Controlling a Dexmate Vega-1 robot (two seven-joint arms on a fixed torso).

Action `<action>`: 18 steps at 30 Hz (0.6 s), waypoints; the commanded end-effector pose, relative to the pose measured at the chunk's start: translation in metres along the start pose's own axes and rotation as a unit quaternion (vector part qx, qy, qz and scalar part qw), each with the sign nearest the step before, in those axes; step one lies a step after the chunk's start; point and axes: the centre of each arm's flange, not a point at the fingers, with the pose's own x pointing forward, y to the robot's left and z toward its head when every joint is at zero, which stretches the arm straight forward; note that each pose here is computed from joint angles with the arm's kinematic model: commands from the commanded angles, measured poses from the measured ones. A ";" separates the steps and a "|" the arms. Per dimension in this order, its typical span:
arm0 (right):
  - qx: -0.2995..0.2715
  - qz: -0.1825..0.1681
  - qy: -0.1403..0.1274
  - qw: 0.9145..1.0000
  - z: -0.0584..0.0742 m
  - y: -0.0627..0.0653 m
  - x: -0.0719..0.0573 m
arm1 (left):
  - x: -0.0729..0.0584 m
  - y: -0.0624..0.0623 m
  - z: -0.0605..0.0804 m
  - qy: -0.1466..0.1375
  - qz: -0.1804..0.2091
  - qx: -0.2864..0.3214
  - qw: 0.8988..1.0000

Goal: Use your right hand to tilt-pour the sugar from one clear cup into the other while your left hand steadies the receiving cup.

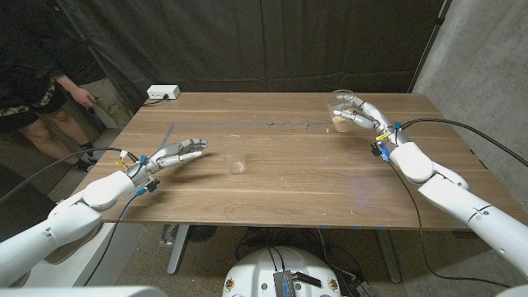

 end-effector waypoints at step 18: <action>0.003 -0.001 -0.003 1.000 -0.002 0.002 0.010 | 0.004 0.021 0.018 0.013 -0.003 0.101 0.995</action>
